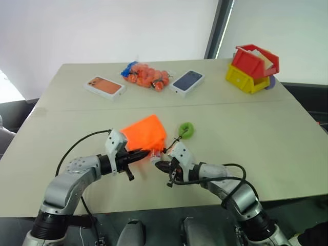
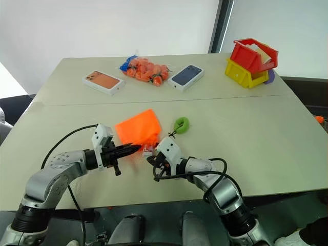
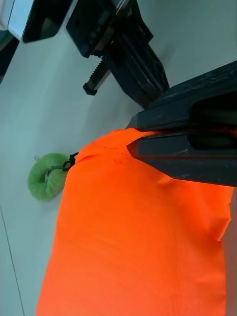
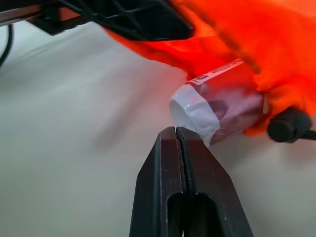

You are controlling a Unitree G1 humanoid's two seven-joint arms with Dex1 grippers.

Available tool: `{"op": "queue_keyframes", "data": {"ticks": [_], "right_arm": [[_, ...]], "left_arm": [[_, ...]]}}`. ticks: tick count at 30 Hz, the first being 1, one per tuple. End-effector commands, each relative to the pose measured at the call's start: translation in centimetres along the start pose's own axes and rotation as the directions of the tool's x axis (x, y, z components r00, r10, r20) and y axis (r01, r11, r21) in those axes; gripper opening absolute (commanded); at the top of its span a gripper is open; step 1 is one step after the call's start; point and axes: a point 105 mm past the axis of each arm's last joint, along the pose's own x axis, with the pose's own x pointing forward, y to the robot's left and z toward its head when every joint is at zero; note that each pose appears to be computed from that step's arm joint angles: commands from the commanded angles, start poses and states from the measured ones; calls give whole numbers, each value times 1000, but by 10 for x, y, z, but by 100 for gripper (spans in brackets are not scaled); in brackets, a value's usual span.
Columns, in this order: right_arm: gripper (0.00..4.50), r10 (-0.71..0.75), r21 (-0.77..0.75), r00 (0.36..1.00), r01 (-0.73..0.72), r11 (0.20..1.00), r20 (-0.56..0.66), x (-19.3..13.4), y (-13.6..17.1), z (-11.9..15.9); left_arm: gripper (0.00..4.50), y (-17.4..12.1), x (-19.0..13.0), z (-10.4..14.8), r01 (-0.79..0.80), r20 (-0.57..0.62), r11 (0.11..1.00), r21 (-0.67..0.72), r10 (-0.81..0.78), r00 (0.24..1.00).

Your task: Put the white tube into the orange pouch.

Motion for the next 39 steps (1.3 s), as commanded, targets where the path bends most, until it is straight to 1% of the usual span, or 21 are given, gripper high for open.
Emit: {"op": "queue_keyframes", "data": {"ticks": [1,5,10,13,17,20,24,28,30,31,33,34,36,39], "right_arm": [[1,-74,-43,996,76,996,56,3,-13,15],[1,-159,-50,984,163,985,86,7,-29,21],[1,-188,-61,977,195,979,101,9,-32,24],[1,-157,-85,982,167,982,109,3,-25,25],[1,-90,-149,988,108,983,124,-21,-16,27],[1,-14,-201,992,39,979,127,-39,-6,29],[1,-105,-228,986,134,965,132,-55,-31,33],[1,-219,-226,969,241,944,118,-58,-66,34],[53,-258,-239,962,272,932,86,-56,-81,30],[86,-263,-251,962,274,928,78,-54,-85,30],[176,-285,-274,955,295,915,76,-53,-94,32],[178,-293,-278,953,303,911,77,-52,-97,32],[178,-345,-205,937,350,914,61,-52,-111,30],[178,-402,-73,913,406,911,72,-53,-125,31]], "left_arm": [[0,-5,-4,11,12,27,999,36,-13,1000],[0,-5,-3,7,23,6,999,45,-23,1000],[0,-6,-2,2,38,-21,998,59,-37,999],[0,-4,-4,-4,39,-57,995,90,-34,998],[0,3,-9,-12,19,-106,986,164,-2,994],[0,4,-12,-15,26,-125,983,183,-3,992],[0,9,-23,-24,34,-177,978,205,2,984],[0,12,-24,-25,21,-167,976,217,16,986],[0,16,-22,-23,-6,-144,979,205,36,989],[28,16,-21,-21,-6,-131,981,192,32,991],[88,15,-20,-18,-4,-116,981,196,27,993],[134,15,-20,-17,-6,-112,979,203,29,993],[231,15,-20,-8,-19,-68,981,192,33,997],[231,16,-23,3,-39,-7,983,179,41,999]]}}
